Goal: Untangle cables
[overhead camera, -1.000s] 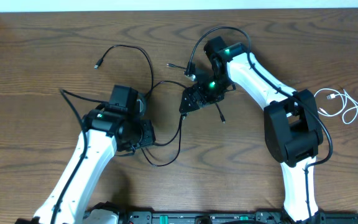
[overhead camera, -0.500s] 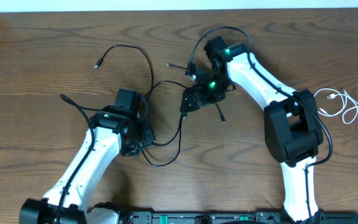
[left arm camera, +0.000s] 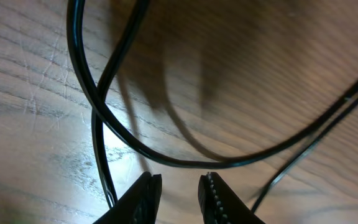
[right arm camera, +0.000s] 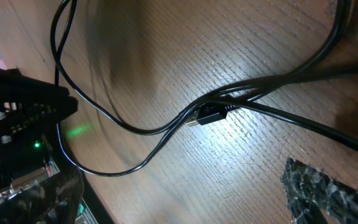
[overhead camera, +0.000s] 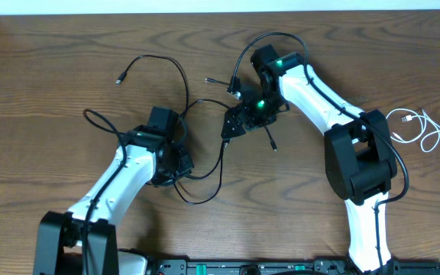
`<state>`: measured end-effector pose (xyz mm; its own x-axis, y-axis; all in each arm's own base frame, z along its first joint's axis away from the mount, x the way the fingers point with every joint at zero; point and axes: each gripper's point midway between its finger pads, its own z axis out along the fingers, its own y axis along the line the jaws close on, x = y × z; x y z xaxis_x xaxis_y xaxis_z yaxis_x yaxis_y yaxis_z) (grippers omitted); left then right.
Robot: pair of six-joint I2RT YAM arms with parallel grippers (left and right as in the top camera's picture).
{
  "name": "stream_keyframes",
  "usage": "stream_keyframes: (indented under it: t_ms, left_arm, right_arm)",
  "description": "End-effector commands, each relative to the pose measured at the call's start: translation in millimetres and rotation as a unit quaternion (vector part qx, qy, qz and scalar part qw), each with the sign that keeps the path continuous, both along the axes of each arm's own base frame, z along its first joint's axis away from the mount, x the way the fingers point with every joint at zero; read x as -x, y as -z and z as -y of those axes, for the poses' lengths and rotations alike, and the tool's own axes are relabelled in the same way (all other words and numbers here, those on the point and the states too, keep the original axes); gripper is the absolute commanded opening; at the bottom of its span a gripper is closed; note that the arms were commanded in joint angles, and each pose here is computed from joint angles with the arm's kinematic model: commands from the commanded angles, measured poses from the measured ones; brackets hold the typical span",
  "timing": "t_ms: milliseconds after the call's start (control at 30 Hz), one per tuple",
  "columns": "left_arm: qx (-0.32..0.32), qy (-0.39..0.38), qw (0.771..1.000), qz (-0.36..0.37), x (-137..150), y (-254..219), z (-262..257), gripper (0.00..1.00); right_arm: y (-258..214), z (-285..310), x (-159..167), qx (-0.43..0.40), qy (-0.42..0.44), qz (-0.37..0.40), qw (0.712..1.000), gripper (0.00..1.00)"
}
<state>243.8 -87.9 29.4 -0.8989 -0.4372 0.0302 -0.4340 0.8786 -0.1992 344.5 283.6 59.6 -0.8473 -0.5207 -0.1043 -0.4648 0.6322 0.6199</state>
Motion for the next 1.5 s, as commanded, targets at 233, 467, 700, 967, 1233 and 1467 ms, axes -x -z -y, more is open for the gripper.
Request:
stream_keyframes:
  t_ms: [233,467,700,967,1233,1467]
  left_arm:
    - [-0.037,-0.009,0.999,-0.013,2,13,-12,0.36]
    - [-0.058,-0.029,0.998,-0.004,-2,14,-20,0.36]
    - [-0.054,-0.038,0.998,0.005,-7,13,-18,0.36]
    - [-0.053,-0.046,0.997,0.004,-7,13,-18,0.35]
    - [-0.051,-0.051,0.997,0.012,-11,13,-17,0.34]
    - [-0.070,-0.065,0.995,0.005,-3,22,-26,0.34]
  right_arm:
    - [2,-4,1,-0.003,-0.010,0.003,1.000,0.99]
    - [2,-4,1,-0.003,-0.010,0.003,1.000,0.99]
    - [2,-4,1,-0.003,-0.010,0.003,1.000,0.99]
    - [2,-4,1,-0.003,-0.010,0.003,1.000,0.99]
    - [2,-4,2,-0.003,-0.010,0.003,1.000,0.99]
    - [2,-4,1,-0.003,-0.010,0.003,1.000,0.99]
